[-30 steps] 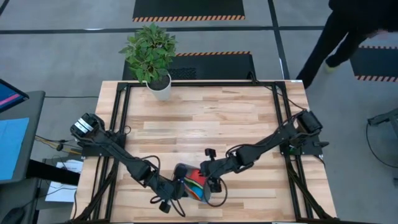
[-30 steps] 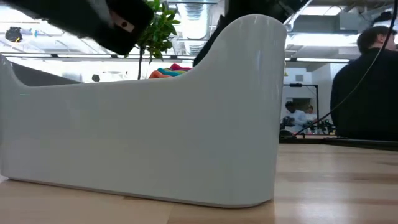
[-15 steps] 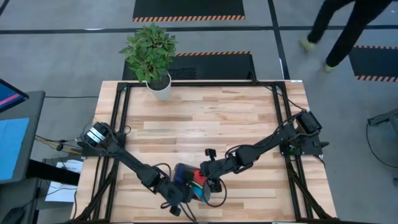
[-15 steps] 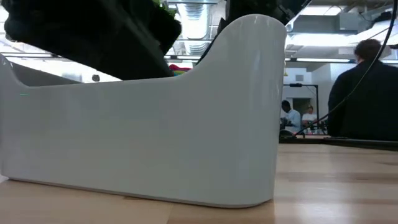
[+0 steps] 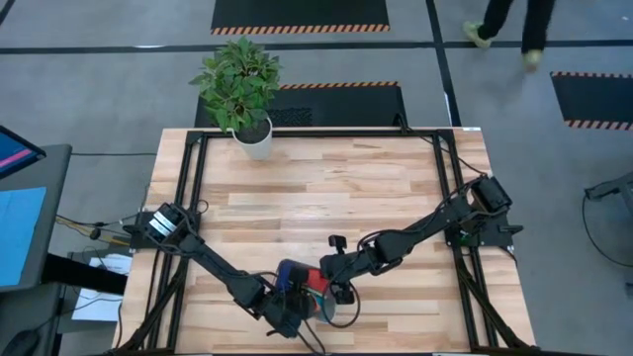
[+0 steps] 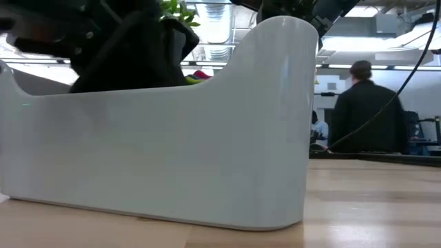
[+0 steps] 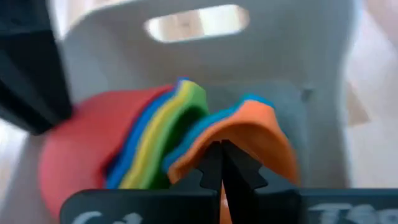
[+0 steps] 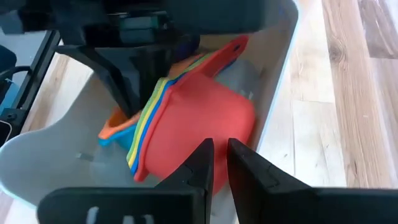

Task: Nest measuring cups in basket
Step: Adjust the stacked measuring cups in the gray bin

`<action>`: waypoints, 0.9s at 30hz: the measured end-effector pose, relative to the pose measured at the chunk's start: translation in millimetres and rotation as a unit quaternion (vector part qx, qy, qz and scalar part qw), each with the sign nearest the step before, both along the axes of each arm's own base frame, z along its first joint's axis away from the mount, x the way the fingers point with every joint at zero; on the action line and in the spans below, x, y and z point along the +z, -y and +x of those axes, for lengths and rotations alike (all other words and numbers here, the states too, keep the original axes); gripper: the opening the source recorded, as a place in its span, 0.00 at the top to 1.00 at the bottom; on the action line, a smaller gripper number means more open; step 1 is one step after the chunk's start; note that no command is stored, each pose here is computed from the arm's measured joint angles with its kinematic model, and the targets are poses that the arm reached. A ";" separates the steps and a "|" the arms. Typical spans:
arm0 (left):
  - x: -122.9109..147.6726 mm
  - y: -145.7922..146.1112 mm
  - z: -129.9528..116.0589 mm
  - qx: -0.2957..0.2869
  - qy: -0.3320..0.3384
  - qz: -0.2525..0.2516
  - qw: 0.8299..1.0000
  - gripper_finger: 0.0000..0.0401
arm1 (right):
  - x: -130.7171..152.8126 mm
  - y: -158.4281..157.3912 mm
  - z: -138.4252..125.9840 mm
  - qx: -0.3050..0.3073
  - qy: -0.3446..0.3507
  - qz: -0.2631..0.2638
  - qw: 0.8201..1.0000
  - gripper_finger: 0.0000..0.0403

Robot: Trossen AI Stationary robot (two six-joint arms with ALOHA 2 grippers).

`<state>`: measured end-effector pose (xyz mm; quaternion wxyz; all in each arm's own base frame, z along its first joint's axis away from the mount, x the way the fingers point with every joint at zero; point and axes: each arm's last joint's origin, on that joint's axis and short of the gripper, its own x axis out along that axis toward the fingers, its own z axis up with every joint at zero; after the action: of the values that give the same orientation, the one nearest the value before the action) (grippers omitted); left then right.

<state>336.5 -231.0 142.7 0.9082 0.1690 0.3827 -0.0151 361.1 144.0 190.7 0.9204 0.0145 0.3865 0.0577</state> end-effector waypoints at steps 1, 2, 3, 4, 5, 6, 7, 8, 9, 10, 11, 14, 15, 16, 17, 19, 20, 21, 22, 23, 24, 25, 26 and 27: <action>0.5 0.1 0.4 0.002 0.004 -0.001 1.000 1.00 | -0.1 0.0 -0.1 0.001 -0.001 0.000 1.000 0.83; 0.9 0.2 0.8 0.004 0.007 -0.003 1.000 1.00 | -0.1 0.0 -0.1 0.000 -0.001 0.000 1.000 0.83; 0.9 0.0 0.8 0.010 0.008 -0.005 1.000 1.00 | -0.1 0.0 -0.2 0.000 -0.001 0.001 1.000 0.83; 0.8 -0.3 0.5 0.018 0.009 -0.006 1.000 1.00 | -0.2 -0.1 -0.2 0.001 -0.002 0.002 1.000 0.83; 0.9 -0.9 0.5 0.027 0.014 -0.002 1.000 1.00 | -0.2 -0.3 -0.3 0.002 -0.003 0.006 1.000 0.83; 1.2 -0.7 -0.1 0.035 0.020 0.006 0.999 1.00 | -0.3 -0.6 -0.4 0.003 -0.006 0.013 1.000 0.83; 1.4 -0.1 -0.9 0.040 0.026 0.014 0.999 1.00 | -0.3 -0.6 -0.4 0.000 -0.008 0.020 1.000 0.83; 1.4 0.8 -1.9 0.041 0.028 0.020 0.999 1.00 | -0.5 -0.6 -0.6 -0.004 -0.010 0.025 1.000 0.83; 1.3 1.2 -2.4 0.040 0.027 0.022 0.999 1.00 | -0.7 -0.4 -0.7 -0.006 -0.012 0.029 0.999 0.83; 1.2 1.6 -2.9 0.040 0.026 0.021 0.999 1.00 | -0.8 -0.2 -0.7 -0.004 -0.015 0.033 0.999 0.83; 1.1 1.8 -3.2 0.042 0.027 0.020 0.999 1.00 | -0.9 -0.1 -0.7 0.000 -0.017 0.038 0.999 0.83; 0.5 0.6 -4.4 0.053 0.027 0.029 0.998 1.00 | -1.1 0.3 -0.7 0.004 -0.026 0.056 0.998 0.83; 0.5 0.5 -5.3 0.059 0.031 0.039 0.997 1.00 | -0.9 0.4 -0.8 0.001 -0.027 0.060 0.998 0.83; 0.7 0.4 -6.0 0.064 0.036 0.052 0.996 1.00 | -1.0 0.4 -0.8 0.000 -0.028 0.063 0.998 0.83; 0.9 0.8 -6.7 0.064 0.040 0.064 0.995 1.00 | -1.0 0.4 -0.9 0.002 -0.030 0.065 0.997 0.83; 1.9 2.0 -7.2 0.059 0.043 0.080 0.994 1.00 | -1.1 -0.1 -1.2 0.007 -0.033 0.069 0.997 0.83; 3.9 2.5 -6.4 0.055 0.042 0.086 0.994 1.00 | -1.1 -0.3 -1.2 0.008 -0.033 0.070 0.997 0.83; 6.8 3.3 -5.1 0.053 0.042 0.091 0.994 1.00 | -1.1 -0.5 -1.4 0.009 -0.034 0.071 0.997 0.83; 10.8 4.5 -3.2 0.052 0.044 0.092 0.993 1.00 | -1.1 -0.5 -1.4 0.010 -0.034 0.071 0.997 0.83; 15.0 5.7 -1.2 0.052 0.048 0.095 0.993 1.00 | -0.9 -0.6 -1.1 0.011 -0.033 0.074 0.997 0.83; 19.2 6.6 0.9 0.050 0.049 0.097 0.993 1.00 | -0.9 -0.8 -1.2 0.013 -0.034 0.075 0.997 0.83; 23.3 7.4 2.4 0.048 0.050 0.105 0.992 1.00 | -0.9 -1.1 -1.3 0.018 -0.036 0.080 0.996 0.83; 27.1 8.0 3.3 0.045 0.049 0.119 0.991 1.00 | -0.8 -1.6 -1.4 0.023 -0.037 0.086 0.995 0.83; 30.9 9.0 4.4 0.040 0.050 0.130 0.989 1.00 | -0.6 -2.1 -1.2 0.028 -0.036 0.091 0.995 0.83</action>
<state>340.9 -240.0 173.6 0.8961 0.2709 0.3423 0.0798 359.9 146.2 190.1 0.8985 0.0893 0.4132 0.1182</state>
